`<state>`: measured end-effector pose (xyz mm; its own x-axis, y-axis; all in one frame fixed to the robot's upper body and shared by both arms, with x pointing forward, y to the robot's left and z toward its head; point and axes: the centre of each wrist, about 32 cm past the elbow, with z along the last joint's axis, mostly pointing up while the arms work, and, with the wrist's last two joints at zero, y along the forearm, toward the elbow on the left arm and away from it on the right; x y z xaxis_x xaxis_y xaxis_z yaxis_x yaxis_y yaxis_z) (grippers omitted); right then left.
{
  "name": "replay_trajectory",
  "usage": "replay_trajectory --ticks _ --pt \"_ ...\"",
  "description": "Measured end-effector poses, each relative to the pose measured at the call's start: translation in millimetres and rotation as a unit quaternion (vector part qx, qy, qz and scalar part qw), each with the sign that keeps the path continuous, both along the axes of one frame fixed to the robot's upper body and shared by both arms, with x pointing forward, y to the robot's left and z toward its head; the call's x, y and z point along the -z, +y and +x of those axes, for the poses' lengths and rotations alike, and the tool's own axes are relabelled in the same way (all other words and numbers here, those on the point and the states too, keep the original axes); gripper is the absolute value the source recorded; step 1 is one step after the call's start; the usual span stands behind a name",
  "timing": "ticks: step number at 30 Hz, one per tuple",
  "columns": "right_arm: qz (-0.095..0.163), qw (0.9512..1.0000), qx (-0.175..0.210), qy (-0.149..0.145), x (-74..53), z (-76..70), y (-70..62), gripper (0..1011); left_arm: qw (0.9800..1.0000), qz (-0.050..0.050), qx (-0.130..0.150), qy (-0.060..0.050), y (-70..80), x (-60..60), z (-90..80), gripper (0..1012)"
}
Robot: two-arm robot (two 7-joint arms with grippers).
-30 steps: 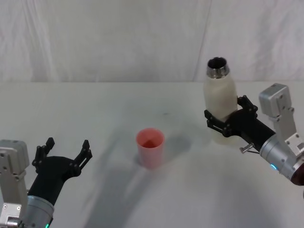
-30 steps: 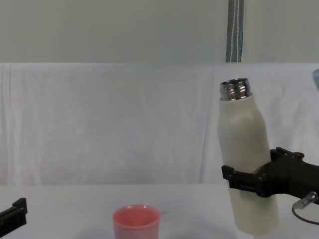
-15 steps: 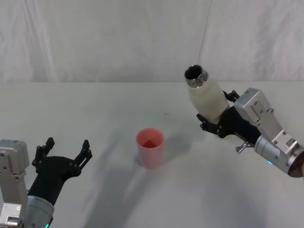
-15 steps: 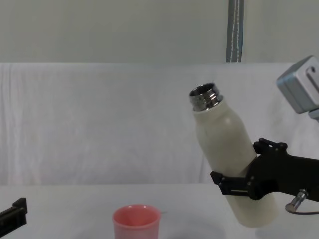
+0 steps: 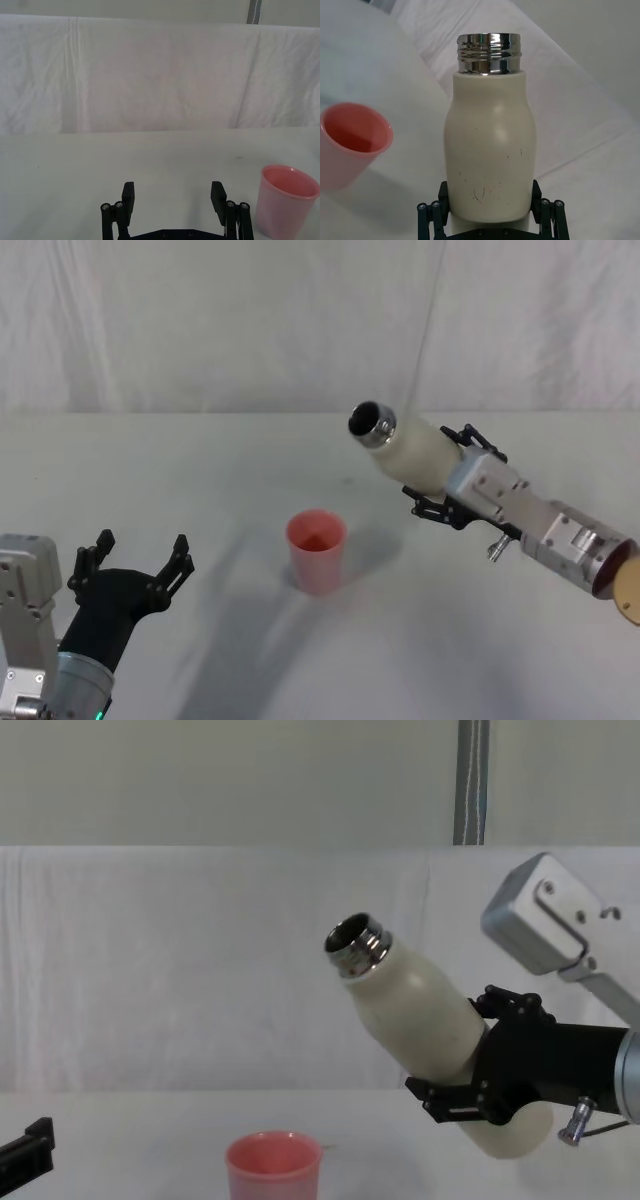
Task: Grasp the thermos with one hand and pour water into the cup lid.
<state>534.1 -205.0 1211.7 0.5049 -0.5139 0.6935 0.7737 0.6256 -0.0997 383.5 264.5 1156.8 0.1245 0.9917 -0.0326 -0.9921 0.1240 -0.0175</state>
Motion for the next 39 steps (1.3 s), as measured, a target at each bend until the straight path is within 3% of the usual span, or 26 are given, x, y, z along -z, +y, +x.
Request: replay_trajectory --ticks 6,14,27,39 --pt "-0.045 0.9986 0.005 -0.027 -1.4 0.3 7.0 950 1.0 0.0 0.0 0.0 0.0 0.0 0.0 1001" --pt "-0.1 0.9926 0.019 -0.067 5.5 0.0 16.6 950 1.0 0.0 0.0 0.0 0.0 0.0 0.0 1001" --pt "-0.155 0.9835 0.019 -0.091 18.6 -1.4 22.9 950 1.0 0.0 0.0 0.0 0.0 0.0 0.0 1001" --pt "-0.197 0.9744 0.008 -0.109 20.7 1.3 27.9 950 1.0 0.0 0.0 0.0 0.0 0.0 0.0 1001"
